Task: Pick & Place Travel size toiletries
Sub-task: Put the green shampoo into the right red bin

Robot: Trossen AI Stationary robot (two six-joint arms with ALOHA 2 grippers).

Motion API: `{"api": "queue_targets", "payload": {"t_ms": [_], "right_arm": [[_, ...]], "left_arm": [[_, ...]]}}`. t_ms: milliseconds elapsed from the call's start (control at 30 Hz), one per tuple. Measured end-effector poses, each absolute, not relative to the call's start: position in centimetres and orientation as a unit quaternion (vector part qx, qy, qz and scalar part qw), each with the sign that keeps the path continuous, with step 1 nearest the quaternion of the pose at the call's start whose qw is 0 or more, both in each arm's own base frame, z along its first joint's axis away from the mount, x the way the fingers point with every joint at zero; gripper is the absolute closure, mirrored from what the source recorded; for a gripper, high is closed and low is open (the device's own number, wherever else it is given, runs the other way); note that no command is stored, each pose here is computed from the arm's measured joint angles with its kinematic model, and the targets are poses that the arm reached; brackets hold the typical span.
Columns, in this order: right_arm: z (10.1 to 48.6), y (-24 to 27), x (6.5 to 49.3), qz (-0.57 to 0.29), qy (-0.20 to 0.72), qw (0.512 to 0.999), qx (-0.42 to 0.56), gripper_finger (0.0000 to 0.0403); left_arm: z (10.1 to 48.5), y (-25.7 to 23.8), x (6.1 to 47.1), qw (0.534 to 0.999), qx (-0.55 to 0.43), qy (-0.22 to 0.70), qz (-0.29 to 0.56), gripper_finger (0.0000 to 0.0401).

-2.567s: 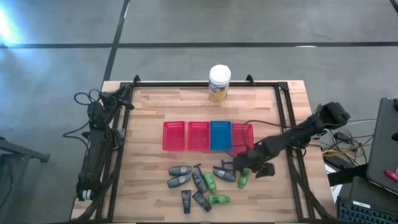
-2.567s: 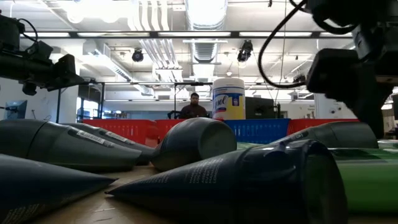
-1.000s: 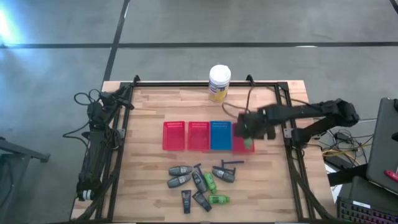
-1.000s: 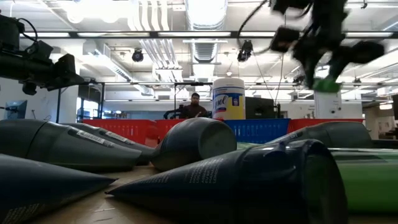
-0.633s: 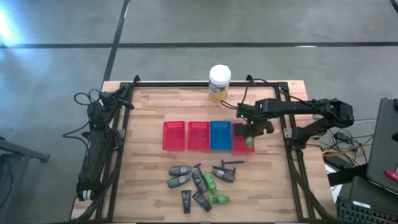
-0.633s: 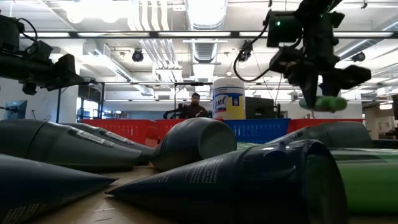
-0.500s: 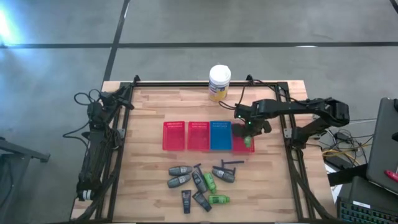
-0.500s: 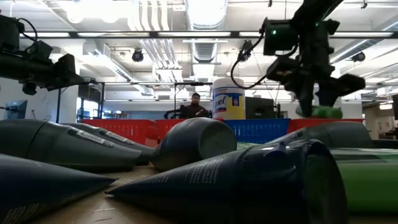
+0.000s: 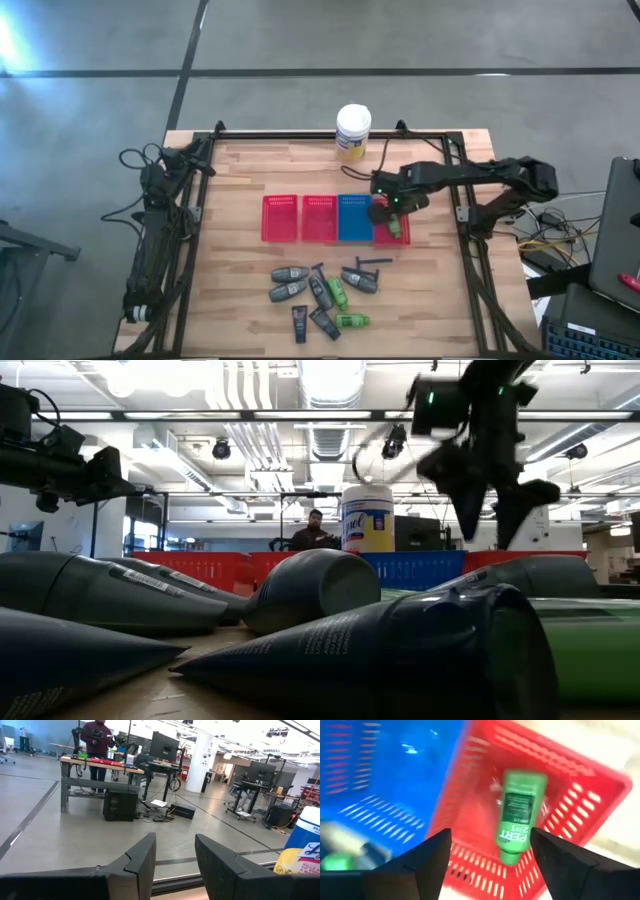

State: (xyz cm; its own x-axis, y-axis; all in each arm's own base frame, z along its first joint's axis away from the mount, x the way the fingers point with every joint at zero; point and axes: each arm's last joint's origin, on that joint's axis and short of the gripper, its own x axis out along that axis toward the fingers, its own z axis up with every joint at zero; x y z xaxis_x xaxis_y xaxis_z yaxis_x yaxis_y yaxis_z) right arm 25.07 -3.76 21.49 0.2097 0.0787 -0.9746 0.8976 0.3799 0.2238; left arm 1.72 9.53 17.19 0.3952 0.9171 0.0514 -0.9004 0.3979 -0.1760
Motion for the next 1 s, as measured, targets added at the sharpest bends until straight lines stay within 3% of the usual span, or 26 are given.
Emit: {"api": "queue_targets", "payload": {"t_ms": [133, 267, 367, 500, 600, 833, 1000], "right_arm": [[24.3, -1.2, 25.1, -0.207, 0.522, 0.744, 0.361, 0.0113], [25.0, 2.3, 25.4, -0.104, 0.522, 0.791, 0.303, 0.0110], [24.3, 4.3, 26.2, -0.083, 0.524, 0.788, 0.311, 0.0117], [22.4, 6.1, 27.7, -0.088, 0.555, 0.743, 0.364, 0.0127], [22.0, 8.5, 29.1, -0.053, 0.583, 0.734, 0.344, 0.0132], [22.0, 15.6, 30.7, 0.030, 0.640, 0.759, 0.114, 0.0138], [21.2, 20.0, 30.8, 0.035, 0.620, 0.784, -0.011, 0.0126]], "left_arm": [[17.2, 9.5, 1.7, 0.833, -0.060, -0.070, 0.546, 0.0259], [17.2, 9.5, 1.7, 0.833, -0.060, -0.070, 0.545, 0.0259], [17.2, 9.5, 1.7, 0.833, -0.060, -0.070, 0.545, 0.0258], [17.2, 9.5, 1.7, 0.833, -0.060, -0.070, 0.546, 0.0259], [17.2, 9.5, 1.7, 0.833, -0.060, -0.070, 0.546, 0.0259], [17.2, 9.6, 1.7, 0.833, -0.061, -0.069, 0.545, 0.0259], [17.2, 9.6, 1.7, 0.833, -0.061, -0.069, 0.546, 0.0259]]}}
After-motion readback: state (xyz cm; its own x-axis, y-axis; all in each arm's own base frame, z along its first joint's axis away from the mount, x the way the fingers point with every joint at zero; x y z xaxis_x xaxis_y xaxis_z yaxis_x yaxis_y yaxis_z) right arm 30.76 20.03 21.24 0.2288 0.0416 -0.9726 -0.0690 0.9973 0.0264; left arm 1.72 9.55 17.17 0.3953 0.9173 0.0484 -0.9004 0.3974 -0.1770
